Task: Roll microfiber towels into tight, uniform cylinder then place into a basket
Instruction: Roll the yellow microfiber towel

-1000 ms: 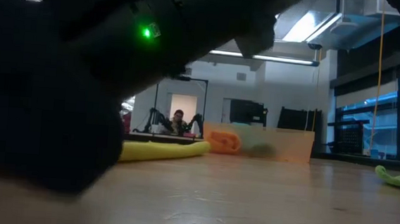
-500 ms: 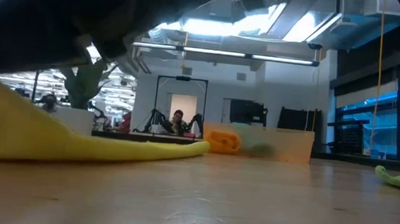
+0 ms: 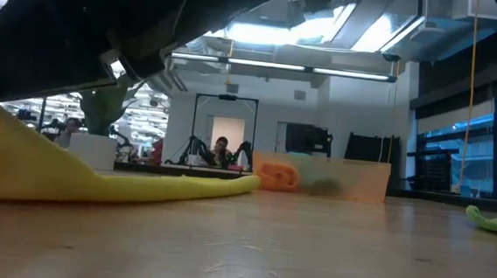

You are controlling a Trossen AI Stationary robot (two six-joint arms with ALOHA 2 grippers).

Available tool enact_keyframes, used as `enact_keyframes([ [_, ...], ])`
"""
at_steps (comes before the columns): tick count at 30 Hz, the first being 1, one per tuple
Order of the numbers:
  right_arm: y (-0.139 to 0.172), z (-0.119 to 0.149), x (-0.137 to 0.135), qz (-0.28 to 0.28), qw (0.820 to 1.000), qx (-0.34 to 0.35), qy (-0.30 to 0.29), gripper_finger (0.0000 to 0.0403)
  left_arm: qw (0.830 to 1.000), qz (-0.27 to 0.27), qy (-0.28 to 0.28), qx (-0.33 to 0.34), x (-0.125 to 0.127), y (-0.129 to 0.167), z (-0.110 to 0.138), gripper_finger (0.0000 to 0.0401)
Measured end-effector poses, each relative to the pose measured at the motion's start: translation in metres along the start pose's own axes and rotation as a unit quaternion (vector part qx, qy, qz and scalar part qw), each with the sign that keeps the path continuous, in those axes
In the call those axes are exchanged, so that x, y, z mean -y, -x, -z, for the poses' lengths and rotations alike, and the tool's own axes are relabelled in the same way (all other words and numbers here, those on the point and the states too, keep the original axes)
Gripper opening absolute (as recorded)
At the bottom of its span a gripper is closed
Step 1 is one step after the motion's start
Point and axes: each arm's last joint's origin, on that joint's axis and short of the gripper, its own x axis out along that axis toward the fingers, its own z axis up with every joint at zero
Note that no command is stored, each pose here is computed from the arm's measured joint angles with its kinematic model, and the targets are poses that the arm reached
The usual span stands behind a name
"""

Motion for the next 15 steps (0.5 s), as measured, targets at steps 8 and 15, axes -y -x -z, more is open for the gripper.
enact_keyframes([
  [8,0.0000,0.0001,-0.0002,0.000,1.000,0.000,0.001,0.0006,1.000,0.017,0.011,0.015,0.0023,-0.0021,-0.0007,0.0069],
  [15,0.0001,-0.0001,-0.0002,0.000,1.000,0.000,0.002,0.0006,0.999,0.034,-0.005,-0.003,0.0030,-0.0027,0.0010,0.0067],
])
